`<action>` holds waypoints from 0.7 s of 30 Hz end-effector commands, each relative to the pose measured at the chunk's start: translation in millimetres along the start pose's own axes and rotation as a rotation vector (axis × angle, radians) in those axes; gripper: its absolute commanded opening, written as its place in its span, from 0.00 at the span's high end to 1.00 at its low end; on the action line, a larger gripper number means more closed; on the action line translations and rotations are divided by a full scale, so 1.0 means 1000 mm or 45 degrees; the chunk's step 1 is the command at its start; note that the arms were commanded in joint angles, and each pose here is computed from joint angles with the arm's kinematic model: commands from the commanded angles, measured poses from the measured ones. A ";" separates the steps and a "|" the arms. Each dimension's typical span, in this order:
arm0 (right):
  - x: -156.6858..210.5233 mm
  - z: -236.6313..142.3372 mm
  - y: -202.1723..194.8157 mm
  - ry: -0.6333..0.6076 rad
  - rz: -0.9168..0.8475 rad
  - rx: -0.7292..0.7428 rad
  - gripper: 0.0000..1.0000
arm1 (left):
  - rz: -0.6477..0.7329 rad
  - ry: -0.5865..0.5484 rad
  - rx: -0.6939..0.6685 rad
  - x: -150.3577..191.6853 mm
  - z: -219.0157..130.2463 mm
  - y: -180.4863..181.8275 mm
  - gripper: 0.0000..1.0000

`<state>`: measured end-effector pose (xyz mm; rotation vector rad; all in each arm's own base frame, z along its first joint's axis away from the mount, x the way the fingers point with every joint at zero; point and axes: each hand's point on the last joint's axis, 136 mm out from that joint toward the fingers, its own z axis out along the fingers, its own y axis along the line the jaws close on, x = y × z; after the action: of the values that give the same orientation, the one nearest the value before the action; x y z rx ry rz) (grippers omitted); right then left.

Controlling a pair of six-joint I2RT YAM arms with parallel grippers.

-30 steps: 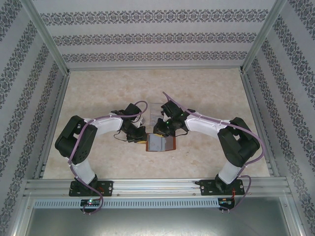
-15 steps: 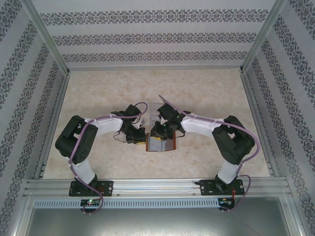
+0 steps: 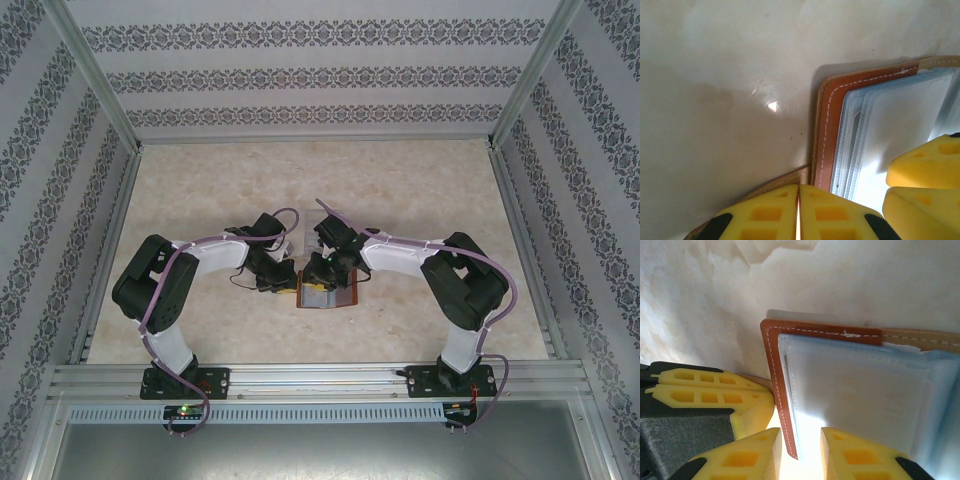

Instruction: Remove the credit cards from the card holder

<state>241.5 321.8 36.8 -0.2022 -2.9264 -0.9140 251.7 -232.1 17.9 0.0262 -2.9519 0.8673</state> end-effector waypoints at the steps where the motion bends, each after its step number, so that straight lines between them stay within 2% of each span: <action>1: 0.001 0.002 0.000 -0.006 -0.002 0.047 0.71 | 0.005 0.011 -0.011 0.002 0.005 0.009 0.90; 21: 0.003 -0.009 -0.030 -0.038 -0.050 0.304 0.65 | -0.002 0.015 -0.001 0.003 0.007 0.009 0.90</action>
<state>238.9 303.7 33.2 -0.1842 -3.0111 -0.6963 251.0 -232.9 17.5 0.0245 -2.9473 0.8770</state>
